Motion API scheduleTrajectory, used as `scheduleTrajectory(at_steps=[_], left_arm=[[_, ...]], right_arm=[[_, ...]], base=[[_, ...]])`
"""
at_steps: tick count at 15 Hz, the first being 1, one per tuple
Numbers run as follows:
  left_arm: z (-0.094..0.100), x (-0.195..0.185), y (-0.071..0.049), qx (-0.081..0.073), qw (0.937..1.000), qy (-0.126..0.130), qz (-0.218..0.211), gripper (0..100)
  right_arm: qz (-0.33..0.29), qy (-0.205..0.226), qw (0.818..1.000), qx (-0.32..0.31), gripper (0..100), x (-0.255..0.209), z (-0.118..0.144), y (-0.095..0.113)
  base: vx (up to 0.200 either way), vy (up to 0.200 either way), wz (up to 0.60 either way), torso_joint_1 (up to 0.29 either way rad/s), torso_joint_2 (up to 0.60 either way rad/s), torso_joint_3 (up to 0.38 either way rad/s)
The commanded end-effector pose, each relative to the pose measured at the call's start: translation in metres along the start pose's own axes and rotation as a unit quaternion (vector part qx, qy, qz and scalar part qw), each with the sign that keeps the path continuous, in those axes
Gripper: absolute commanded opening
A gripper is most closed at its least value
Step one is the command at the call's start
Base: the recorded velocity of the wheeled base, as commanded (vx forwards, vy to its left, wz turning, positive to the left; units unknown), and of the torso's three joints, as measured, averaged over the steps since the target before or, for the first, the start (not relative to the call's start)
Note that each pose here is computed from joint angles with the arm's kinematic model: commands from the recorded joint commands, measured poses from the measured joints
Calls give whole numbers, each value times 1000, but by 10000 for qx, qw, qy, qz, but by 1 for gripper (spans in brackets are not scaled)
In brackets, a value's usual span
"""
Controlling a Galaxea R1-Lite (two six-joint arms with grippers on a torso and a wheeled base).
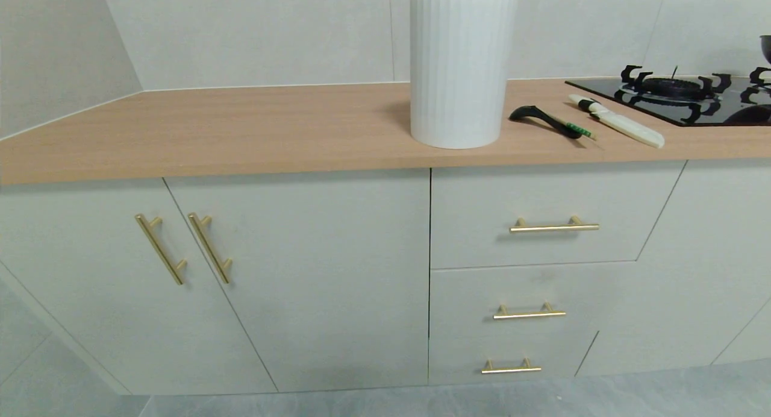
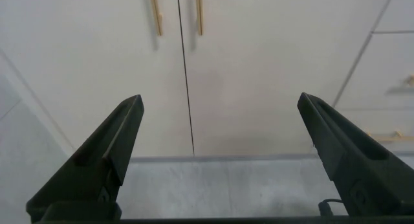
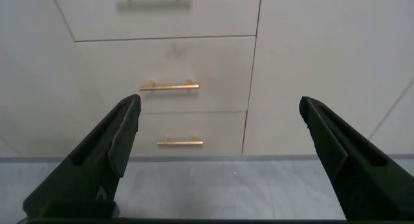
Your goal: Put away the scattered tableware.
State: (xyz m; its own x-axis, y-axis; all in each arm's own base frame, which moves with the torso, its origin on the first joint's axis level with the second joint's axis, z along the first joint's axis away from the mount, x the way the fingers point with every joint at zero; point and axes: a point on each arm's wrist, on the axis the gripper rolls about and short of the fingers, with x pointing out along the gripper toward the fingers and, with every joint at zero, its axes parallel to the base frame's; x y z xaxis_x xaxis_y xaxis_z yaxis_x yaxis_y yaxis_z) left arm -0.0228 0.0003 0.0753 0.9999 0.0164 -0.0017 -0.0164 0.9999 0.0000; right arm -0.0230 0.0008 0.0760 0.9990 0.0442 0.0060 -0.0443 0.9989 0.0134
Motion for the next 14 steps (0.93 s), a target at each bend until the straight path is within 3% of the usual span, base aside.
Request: scheduleTrajectory(at_steps=[1,12,14], left_arm=[[0,0,0,0,10000,7,2,100],[0,0,0,-8,10000,7,2,100],[0,0,0,-8,10000,-1,10,100]], right_arm=[[1,-1,10000,1,100,0,0,0],[39,-1,9999,-137,100,0,0,0],[87,-200,9997,-93,100,-3,11,1]], base=[[0,0,0,0,0,0],[0,0,0,0,0,0],[0,0,0,0,0,0]])
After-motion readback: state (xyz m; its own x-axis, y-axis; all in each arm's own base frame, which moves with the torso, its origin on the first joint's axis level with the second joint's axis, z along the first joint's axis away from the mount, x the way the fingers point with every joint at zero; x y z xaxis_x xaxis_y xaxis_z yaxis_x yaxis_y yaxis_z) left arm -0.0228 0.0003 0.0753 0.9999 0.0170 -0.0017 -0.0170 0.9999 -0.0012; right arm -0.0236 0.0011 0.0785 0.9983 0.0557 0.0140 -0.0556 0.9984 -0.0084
